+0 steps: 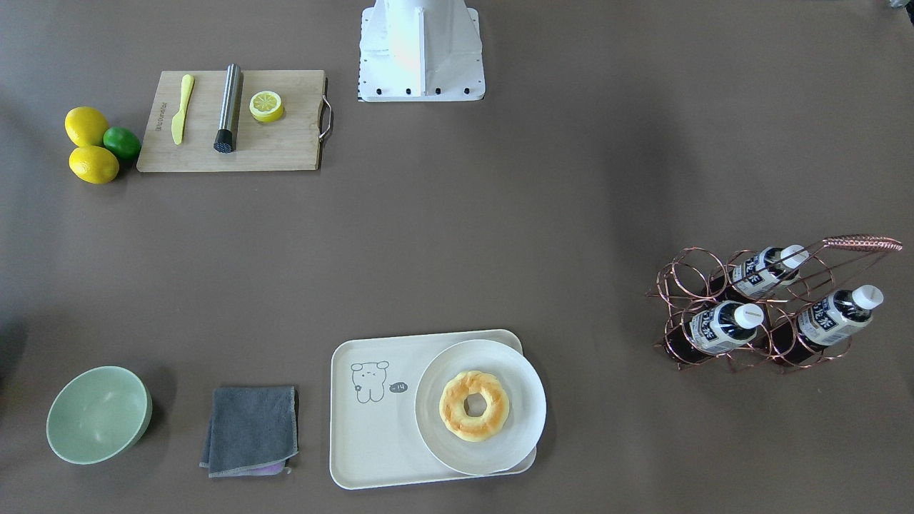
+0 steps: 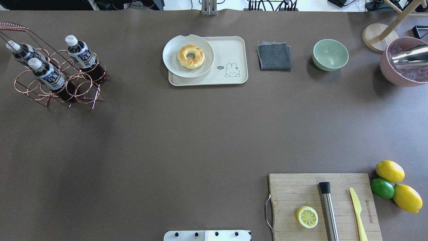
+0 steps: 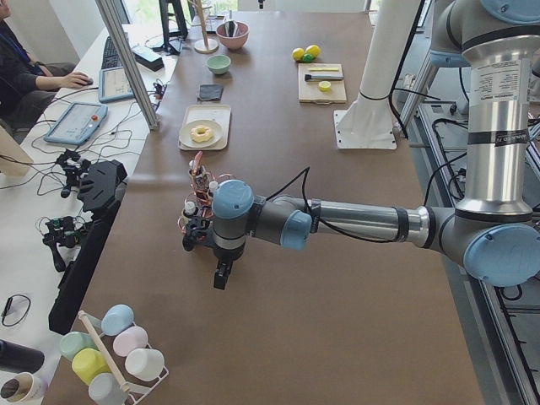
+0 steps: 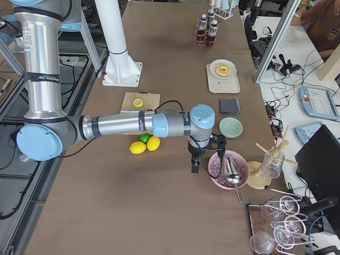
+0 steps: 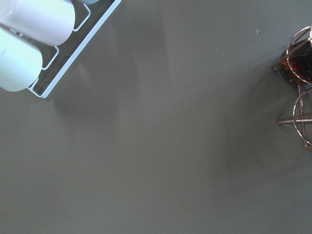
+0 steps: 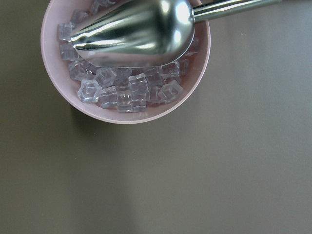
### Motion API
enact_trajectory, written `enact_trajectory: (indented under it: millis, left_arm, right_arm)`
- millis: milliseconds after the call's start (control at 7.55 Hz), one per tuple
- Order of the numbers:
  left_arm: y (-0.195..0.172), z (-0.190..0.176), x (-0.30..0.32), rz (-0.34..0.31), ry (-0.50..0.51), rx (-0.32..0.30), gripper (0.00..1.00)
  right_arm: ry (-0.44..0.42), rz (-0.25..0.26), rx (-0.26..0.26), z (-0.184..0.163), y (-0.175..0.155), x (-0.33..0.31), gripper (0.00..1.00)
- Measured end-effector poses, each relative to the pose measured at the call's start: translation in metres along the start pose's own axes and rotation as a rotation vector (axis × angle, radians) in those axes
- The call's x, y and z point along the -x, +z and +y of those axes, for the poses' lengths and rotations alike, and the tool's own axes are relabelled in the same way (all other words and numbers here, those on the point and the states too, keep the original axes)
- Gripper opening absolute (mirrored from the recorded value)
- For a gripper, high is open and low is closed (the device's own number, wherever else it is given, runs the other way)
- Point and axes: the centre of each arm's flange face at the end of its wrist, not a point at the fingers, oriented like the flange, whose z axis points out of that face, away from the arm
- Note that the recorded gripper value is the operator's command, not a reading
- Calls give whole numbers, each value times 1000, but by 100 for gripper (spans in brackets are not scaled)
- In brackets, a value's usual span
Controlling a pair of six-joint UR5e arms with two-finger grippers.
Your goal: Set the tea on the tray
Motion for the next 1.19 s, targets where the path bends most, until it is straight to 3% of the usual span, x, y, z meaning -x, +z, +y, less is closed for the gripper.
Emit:
enact_trajectory:
  millis: [398,928,1193]
  left_arm:
    - [14,-6,-59,42,74,-7,98]
    - [-51,43,-160,147,21,-57,98]
    - [-81,46,-194,198,-54,-100,98]
  right_arm:
    - [-6,4,-8,-2,-3,3,100]
    - [-6,4,-8,-3,-3,3,100]
    - [-3,1,-2,0,-1,1,100]
